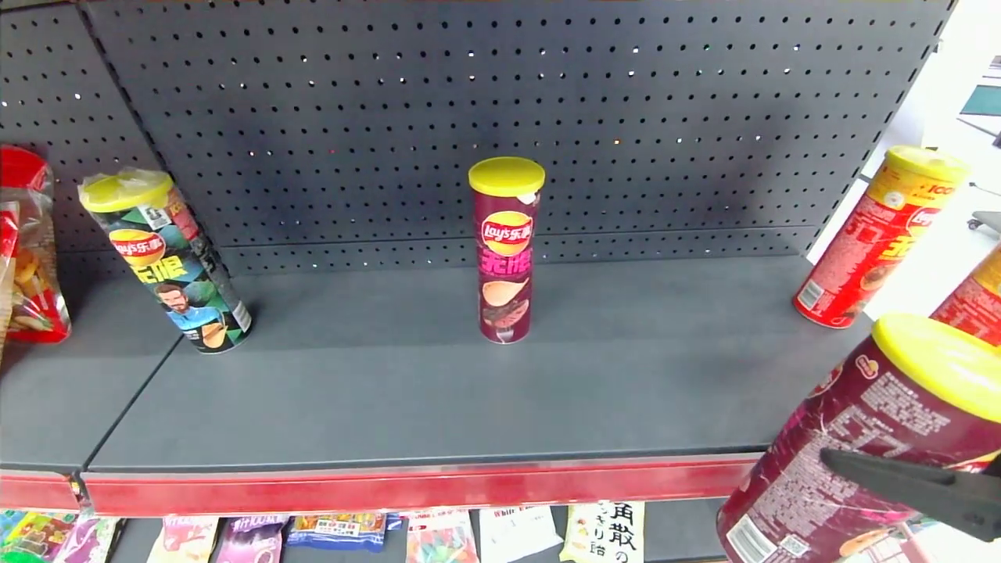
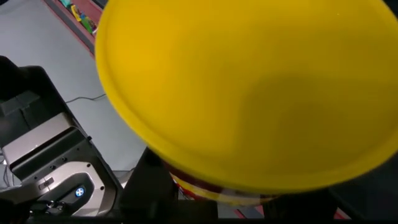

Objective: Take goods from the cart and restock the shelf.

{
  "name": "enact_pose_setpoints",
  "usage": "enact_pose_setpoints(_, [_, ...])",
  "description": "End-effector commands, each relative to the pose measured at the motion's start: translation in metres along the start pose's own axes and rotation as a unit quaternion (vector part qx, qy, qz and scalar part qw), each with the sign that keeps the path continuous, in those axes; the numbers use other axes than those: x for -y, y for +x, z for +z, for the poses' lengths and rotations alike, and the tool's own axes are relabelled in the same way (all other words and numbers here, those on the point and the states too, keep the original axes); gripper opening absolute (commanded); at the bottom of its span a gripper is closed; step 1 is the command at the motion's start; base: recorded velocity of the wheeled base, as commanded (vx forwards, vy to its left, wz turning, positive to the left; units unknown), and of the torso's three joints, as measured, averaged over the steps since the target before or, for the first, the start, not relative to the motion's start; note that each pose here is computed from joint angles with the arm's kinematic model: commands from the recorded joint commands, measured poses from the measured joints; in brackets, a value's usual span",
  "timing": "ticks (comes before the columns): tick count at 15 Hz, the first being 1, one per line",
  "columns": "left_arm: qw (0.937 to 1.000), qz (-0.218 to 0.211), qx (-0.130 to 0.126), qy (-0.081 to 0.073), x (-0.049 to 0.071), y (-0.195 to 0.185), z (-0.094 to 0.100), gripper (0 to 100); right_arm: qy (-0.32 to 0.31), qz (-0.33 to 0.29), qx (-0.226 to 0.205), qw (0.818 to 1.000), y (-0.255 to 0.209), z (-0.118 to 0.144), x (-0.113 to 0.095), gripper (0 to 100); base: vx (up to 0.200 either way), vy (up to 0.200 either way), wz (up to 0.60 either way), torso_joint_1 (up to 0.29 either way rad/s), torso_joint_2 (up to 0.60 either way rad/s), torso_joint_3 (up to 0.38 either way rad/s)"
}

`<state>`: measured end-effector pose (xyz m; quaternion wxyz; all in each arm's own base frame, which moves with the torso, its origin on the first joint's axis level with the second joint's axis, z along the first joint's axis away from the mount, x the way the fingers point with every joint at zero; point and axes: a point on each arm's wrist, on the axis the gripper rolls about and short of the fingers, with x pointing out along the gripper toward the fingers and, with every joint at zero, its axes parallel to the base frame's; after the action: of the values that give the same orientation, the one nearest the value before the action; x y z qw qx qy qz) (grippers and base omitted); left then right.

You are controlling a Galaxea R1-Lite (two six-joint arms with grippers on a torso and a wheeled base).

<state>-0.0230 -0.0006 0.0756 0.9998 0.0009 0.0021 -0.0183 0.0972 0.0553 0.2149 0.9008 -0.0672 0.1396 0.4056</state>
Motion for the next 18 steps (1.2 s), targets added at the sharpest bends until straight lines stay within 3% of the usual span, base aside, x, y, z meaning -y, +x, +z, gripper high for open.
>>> enact_pose_setpoints(1, [1.0, 0.0, 0.0, -0.001, 0.0, 0.0, 0.0, 100, 0.001, 0.001, -0.002, 1.0, 0.0, -0.002, 0.0, 0, 0.0, 0.0, 0.0, 0.0, 0.0, 0.0])
enact_pose_setpoints(4, [1.0, 0.0, 0.001, 0.001, 0.0, 0.0, 0.0, 100, 0.0, 0.0, 0.001, 1.0, -0.001, -0.002, -0.001, 0, 0.0, 0.0, 0.0, 0.0, 0.0, 0.0])
enact_pose_setpoints(6, [0.9998, -0.004, -0.022, 0.001, 0.0, 0.003, 0.001, 100, -0.002, 0.0, 0.004, 1.0, -0.003, -0.002, -0.002, 0, 0.0, 0.0, 0.0, 0.0, 0.0, 0.0])
enact_pose_setpoints(7, [0.9997, -0.01, -0.022, 0.007, 0.0, 0.003, 0.001, 100, -0.001, 0.0, 0.001, 1.0, -0.004, -0.005, -0.002, 0, 0.0, 0.0, 0.0, 0.0, 0.0, 0.0])
enact_pose_setpoints(8, [0.9992, -0.022, -0.02, 0.026, 0.0, 0.003, 0.001, 100, -0.002, -0.001, 0.004, 1.0, -0.006, -0.006, -0.003, 0, 0.0, 0.0, 0.0, 0.0, 0.0, 0.0])
enact_pose_setpoints(9, [0.998, -0.054, 0.006, 0.032, 0.002, 0.0, 0.023, 100, -0.002, -0.002, 0.008, 1.0, -0.008, -0.006, -0.004, 0, 0.0, 0.0, 0.0, 0.0, 0.0, 0.0])
enact_pose_setpoints(10, [0.997, -0.074, 0.004, 0.025, 0.002, 0.012, 0.085, 100, -0.005, -0.004, 0.013, 1.0, -0.01, -0.005, -0.005, 0, 0.0, 0.0, 0.0, 0.0, 0.0, 0.0])
enact_pose_setpoints(11, [0.9966, -0.08, 0.013, 0.011, 0.002, 0.029, 0.134, 100, -0.005, -0.004, 0.018, 1.0, -0.01, -0.001, -0.004, 0, 0.0, 0.0, 0.0, 0.0, 0.0, 0.0])
enact_pose_setpoints(12, [0.9941, -0.106, 0.019, 0.009, 0.003, 0.047, 0.169, 100, -0.006, -0.003, 0.02, 1.0, -0.01, 0.001, -0.004, 0, 0.0, 0.0, 0.0, 0.0, 0.0, 0.0])
enact_pose_setpoints(13, [0.9872, -0.156, -0.003, 0.033, 0.007, 0.084, 0.194, 100, -0.006, -0.002, 0.021, 1.0, -0.009, 0.004, -0.003, 0, 0.0, 0.0, 0.0, 0.0, 0.0, 0.0])
enact_pose_setpoints(14, [0.9817, -0.182, -0.009, 0.056, 0.01, 0.103, 0.204, 100, -0.008, -0.003, 0.024, 1.0, -0.009, 0.006, -0.003, 0, 0.0, 0.0, 0.0, 0.0, 0.0, 0.0])
enact_pose_setpoints(15, [0.9681, -0.238, -0.032, 0.072, 0.017, 0.143, 0.215, 100, -0.01, -0.004, 0.03, 1.0, -0.01, 0.009, -0.003, 0, 0.0, 0.0, 0.0, 0.0, 0.0, 0.0])
enact_pose_setpoints(16, [0.9588, -0.272, -0.043, 0.069, 0.022, 0.156, 0.214, 100, -0.01, -0.004, 0.03, 1.0, -0.01, 0.009, -0.003, 0, 0.0, 0.0, 0.0, 0.0, 0.0, 0.0])
enact_pose_setpoints(17, [0.9286, -0.36, -0.066, 0.06, 0.039, 0.178, 0.209, 100, -0.01, -0.004, 0.031, 0.999, -0.011, 0.01, -0.003, 0, 0.0, 0.0, 0.0, 0.0, 0.0, 0.0])
enact_pose_setpoints(18, [0.9118, -0.398, -0.083, 0.055, 0.049, 0.192, 0.205, 100, -0.012, -0.004, 0.035, 0.999, -0.012, 0.012, -0.003, 0, 0.0, 0.0, 0.0, 0.0, 0.0, 0.0])
